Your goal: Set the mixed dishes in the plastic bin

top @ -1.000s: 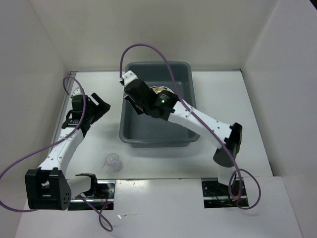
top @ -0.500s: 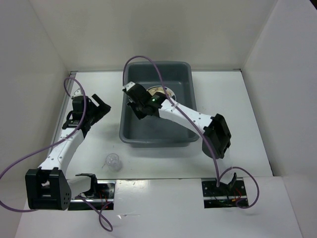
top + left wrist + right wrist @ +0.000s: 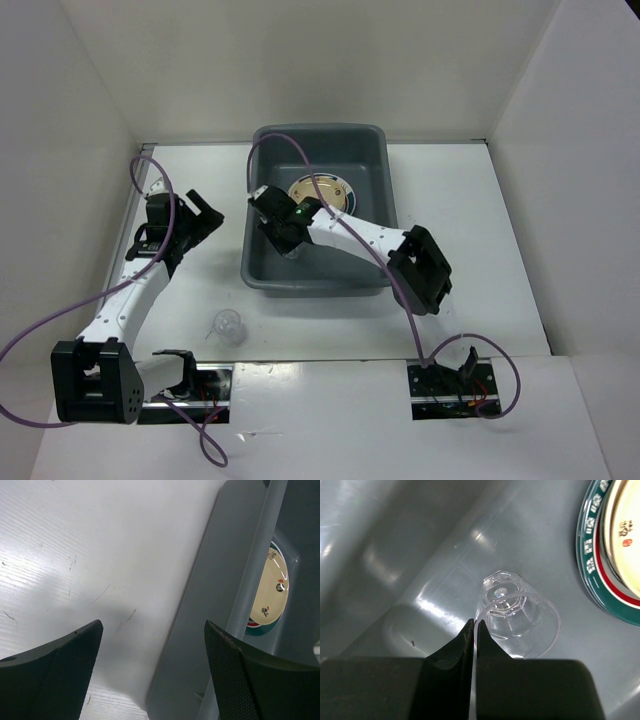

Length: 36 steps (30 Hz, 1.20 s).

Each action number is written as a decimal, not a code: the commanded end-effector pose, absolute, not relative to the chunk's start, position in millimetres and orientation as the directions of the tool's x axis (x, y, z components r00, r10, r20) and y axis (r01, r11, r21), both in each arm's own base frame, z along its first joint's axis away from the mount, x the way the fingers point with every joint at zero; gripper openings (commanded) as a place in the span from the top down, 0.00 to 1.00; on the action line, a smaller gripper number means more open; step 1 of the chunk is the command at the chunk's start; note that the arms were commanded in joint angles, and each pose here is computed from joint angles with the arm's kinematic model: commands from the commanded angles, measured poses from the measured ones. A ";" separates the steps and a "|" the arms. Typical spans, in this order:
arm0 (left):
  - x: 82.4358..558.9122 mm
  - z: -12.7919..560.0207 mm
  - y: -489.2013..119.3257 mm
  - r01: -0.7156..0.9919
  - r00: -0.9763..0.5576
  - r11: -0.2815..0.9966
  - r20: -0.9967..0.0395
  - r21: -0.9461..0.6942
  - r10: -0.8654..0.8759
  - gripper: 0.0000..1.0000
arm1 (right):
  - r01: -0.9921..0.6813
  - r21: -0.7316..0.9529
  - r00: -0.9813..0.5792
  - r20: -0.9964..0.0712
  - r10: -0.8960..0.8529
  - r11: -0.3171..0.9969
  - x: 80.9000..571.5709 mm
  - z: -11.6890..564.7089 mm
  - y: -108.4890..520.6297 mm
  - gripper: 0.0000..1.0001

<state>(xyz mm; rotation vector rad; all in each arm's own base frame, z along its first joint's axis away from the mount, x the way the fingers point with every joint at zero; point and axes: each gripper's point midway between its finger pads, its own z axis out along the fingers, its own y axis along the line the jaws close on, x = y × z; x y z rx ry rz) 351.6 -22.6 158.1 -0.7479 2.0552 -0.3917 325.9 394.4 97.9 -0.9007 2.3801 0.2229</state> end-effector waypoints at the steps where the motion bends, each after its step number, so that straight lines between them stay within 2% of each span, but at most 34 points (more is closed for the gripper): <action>1: 354.1 169.9 -20.6 -0.333 -0.394 0.780 -0.674 -0.529 -0.625 0.11 | -0.646 -0.037 -0.607 -0.581 -0.543 0.762 327.2 90.9 401.7 0.99; 5: 352.4 165.8 -20.6 -0.338 -0.400 0.780 -0.670 -0.526 -0.625 0.11 | -0.646 -0.037 -0.607 -0.581 -0.543 0.762 327.2 90.8 401.7 0.97; 9: 351.7 168.9 -23.8 -0.326 -0.400 0.783 -0.674 -0.529 -0.621 0.11 | -0.642 -0.048 -0.610 -0.574 -0.547 0.766 328.6 88.0 400.4 0.89; 13: 350.0 164.8 -23.8 -0.330 -0.406 0.783 -0.670 -0.526 -0.621 0.11 | -0.624 -0.047 -0.595 -0.618 -0.514 0.780 332.8 110.8 400.3 0.67; 18: 351.4 166.6 -23.8 -0.325 -0.399 0.783 -0.674 -0.529 -0.621 0.11 | -0.617 -0.021 -0.543 -0.712 -0.445 0.787 336.6 171.6 402.7 0.50; 21: 351.5 164.0 -20.6 -0.338 -0.390 0.783 -0.680 -0.522 -0.621 0.11 | -0.616 -0.007 -0.520 -0.748 -0.413 0.787 334.4 203.9 399.8 0.50; 26: 353.0 153.5 -18.1 -0.357 -0.408 0.789 -0.677 -0.499 -0.613 0.11 | -0.638 0.056 -0.438 -0.846 -0.303 0.768 318.3 289.1 387.6 0.46; 29: 357.4 150.4 -16.1 -0.363 -0.412 0.795 -0.682 -0.486 -0.605 0.11 | -0.701 0.114 -0.436 -0.850 -0.296 0.704 294.0 303.0 385.5 0.45; 36: 362.3 134.9 18.5 -0.456 -0.397 0.793 -0.704 -0.405 -0.589 0.08 | -0.848 0.095 -0.368 -0.813 -0.451 0.521 192.6 267.8 436.1 0.44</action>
